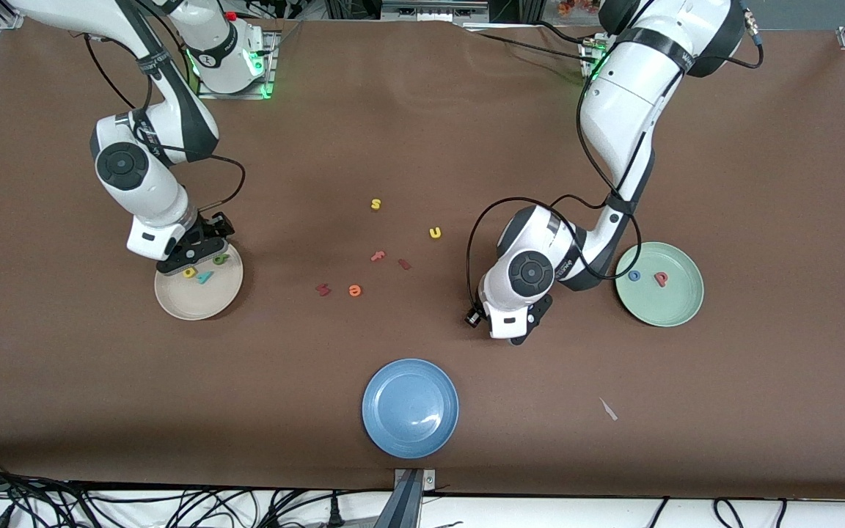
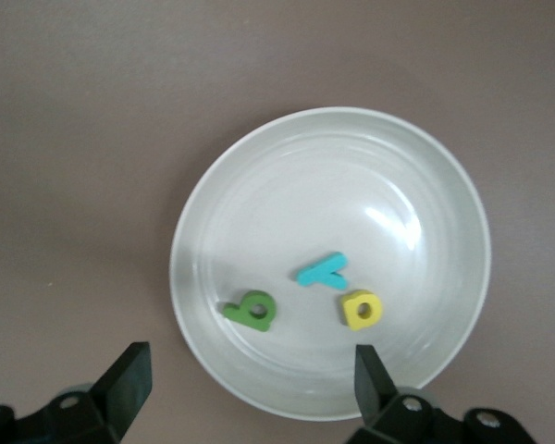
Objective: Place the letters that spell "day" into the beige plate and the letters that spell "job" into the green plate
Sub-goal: 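Place the green letter on the white plate while the left gripper grasps the cyan letter, then carry the cyan letter to the green plate while the right gripper returns to rest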
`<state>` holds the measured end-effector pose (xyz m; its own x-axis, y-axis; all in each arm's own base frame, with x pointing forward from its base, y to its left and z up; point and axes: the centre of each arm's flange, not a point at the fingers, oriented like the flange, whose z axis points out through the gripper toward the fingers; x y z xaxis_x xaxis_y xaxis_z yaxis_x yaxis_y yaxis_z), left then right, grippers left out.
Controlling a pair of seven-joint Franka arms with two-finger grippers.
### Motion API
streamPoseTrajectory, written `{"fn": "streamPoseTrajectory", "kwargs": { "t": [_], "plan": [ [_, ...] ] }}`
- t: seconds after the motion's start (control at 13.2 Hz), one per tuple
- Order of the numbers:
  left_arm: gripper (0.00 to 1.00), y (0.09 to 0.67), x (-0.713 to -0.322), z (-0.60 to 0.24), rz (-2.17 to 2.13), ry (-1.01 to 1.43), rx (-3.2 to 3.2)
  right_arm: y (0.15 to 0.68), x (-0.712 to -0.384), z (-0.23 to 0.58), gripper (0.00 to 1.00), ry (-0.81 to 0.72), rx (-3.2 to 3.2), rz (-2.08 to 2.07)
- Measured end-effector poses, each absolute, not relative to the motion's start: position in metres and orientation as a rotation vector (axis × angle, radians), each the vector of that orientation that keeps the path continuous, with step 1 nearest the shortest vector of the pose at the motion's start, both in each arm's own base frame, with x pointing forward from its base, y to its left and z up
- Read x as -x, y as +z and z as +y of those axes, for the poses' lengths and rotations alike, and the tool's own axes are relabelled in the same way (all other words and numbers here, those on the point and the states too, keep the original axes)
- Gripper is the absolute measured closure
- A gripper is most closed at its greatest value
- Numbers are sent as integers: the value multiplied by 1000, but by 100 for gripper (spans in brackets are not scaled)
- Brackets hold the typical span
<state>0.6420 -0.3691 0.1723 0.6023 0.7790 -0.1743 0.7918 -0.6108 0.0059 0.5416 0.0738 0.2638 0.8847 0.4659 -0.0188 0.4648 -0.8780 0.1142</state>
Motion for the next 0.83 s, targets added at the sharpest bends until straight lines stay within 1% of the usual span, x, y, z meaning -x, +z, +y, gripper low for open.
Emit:
{"fn": "streamPoseTrajectory", "kwargs": {
  "t": [0.08,0.23,0.3,0.53,0.68,0.83],
  "plan": [
    [66,173,-643,-369,1344,-235,-2736,266,-547,67,2,23,-2938,713],
    [66,173,-643,-369,1344,-235,-2736,272,-557,56,1,39,-2938,693],
    [66,173,-643,-369,1344,-235,-2736,275,-560,53,1,23,-2945,673],
    [66,173,-643,-369,1344,-235,-2736,296,-578,49,1,-106,-3089,490],
    [66,176,-646,-367,1348,-226,-2732,316,-590,47,1,-161,-3128,438],
    [66,191,-656,-361,1340,-201,-2720,336,-596,44,1,-243,-3129,418]
  ]
}}
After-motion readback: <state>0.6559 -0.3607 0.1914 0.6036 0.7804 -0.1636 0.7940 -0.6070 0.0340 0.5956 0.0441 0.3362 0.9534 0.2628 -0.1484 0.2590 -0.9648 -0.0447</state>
